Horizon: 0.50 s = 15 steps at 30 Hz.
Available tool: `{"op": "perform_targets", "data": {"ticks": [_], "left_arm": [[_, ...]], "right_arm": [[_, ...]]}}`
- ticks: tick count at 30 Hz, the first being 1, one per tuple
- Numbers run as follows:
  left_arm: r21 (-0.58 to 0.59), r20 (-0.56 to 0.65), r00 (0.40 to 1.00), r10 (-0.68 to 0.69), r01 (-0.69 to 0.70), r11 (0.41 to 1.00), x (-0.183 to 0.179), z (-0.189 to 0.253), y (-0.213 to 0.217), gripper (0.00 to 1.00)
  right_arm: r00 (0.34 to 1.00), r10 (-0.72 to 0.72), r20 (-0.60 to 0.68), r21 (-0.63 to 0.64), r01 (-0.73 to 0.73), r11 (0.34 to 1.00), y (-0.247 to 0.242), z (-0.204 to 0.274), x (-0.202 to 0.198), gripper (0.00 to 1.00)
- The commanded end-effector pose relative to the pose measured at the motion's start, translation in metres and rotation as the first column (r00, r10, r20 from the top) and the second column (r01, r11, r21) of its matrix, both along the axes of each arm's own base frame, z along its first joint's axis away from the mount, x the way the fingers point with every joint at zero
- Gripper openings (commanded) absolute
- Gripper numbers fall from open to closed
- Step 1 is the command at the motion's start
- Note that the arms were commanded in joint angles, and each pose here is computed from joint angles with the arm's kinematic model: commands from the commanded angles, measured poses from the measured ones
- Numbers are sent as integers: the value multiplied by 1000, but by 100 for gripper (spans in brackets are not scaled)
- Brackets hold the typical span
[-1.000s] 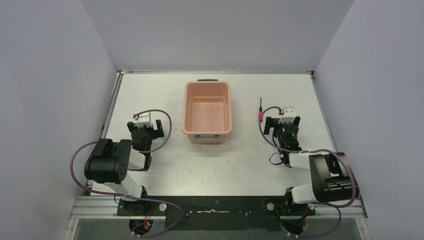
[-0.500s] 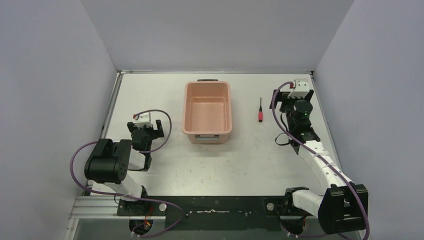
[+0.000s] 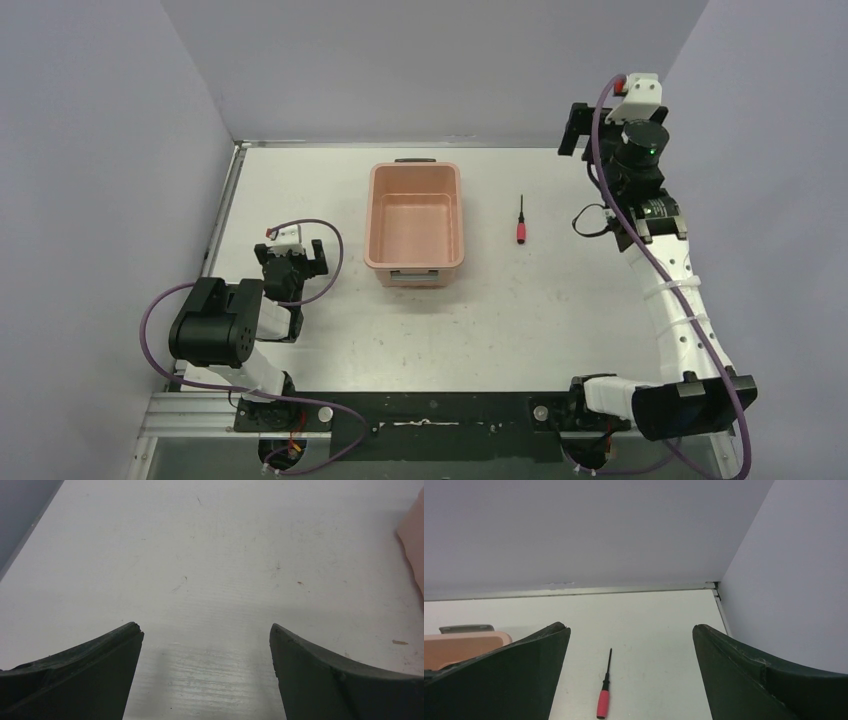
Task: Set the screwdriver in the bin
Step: Pick up the screwdriver from the center of the board.
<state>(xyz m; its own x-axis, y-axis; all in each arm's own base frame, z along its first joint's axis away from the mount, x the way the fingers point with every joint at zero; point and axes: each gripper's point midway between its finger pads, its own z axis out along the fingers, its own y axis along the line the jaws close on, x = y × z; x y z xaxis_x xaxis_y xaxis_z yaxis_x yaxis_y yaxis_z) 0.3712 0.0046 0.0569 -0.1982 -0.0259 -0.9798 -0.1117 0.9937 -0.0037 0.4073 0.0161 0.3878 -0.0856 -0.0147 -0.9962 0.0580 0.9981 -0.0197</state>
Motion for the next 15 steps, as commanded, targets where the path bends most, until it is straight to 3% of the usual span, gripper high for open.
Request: {"op": "perform_targets", "data": {"ticks": [1,15], "left_arm": [[4,55,999,-2,2,1000,9,16,-1,97],[4,55,998,-2,1,1000,9,16,0,97]], "right_arm": [[998,-14,-57,26,16,1000,2,21,1,100],[994,-38,-104,-12,37,999,-2,36,14,100]]}}
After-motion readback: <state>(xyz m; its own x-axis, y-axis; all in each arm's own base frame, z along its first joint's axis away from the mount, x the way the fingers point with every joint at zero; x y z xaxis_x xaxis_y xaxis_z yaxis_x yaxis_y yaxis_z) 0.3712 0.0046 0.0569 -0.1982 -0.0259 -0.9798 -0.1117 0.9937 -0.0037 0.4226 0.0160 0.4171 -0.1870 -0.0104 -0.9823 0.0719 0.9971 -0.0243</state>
